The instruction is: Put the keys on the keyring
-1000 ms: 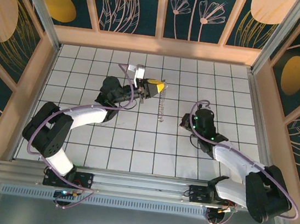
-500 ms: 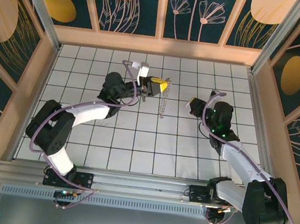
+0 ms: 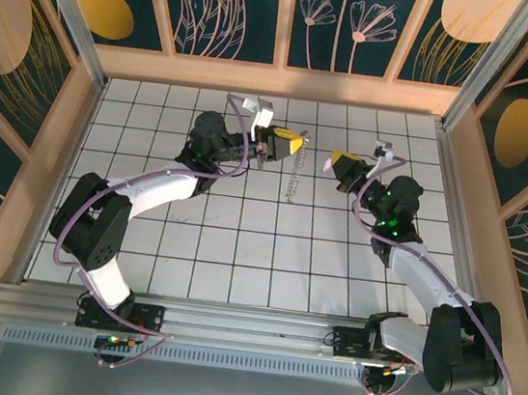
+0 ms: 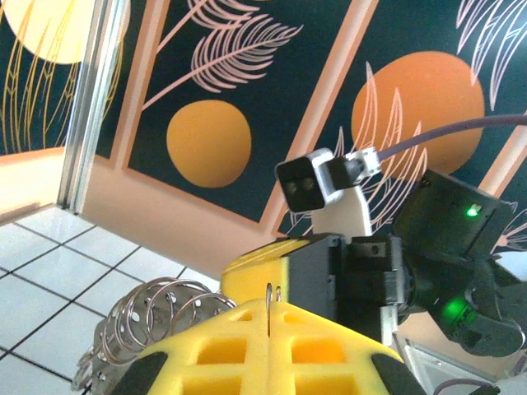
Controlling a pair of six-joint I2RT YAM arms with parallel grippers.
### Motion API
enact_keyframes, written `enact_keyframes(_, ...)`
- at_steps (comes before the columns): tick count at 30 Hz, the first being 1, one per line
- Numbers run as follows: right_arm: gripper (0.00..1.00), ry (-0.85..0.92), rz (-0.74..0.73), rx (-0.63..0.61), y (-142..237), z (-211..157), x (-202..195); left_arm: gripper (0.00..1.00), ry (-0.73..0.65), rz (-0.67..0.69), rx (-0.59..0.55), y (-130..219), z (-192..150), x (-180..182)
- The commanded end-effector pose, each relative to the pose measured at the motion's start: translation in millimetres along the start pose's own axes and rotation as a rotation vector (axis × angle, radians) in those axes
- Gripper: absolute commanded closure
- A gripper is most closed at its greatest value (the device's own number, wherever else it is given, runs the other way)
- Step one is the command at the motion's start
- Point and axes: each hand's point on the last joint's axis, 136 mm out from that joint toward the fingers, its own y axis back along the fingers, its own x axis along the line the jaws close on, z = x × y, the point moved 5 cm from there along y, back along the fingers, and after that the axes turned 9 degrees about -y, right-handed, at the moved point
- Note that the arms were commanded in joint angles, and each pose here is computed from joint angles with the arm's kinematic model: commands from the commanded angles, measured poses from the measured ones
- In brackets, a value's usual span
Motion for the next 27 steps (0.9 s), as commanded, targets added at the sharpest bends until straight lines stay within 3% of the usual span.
enact_keyframes(1, 1.00, 0.143, 0.190, -0.050, 2, 22, 38, 1.00, -0.051, 0.029, 0.017, -4, 7, 6)
enact_keyframes(10, 1.00, 0.215, 0.333, -0.027, 7, 24, 63, 1.00, -0.040, 0.050, 0.073, -8, 4, 9)
enact_keyframes(27, 1.00, 0.238, 0.350, -0.011, -8, 16, 75, 1.00, -0.035, 0.003, 0.126, -20, -4, 2)
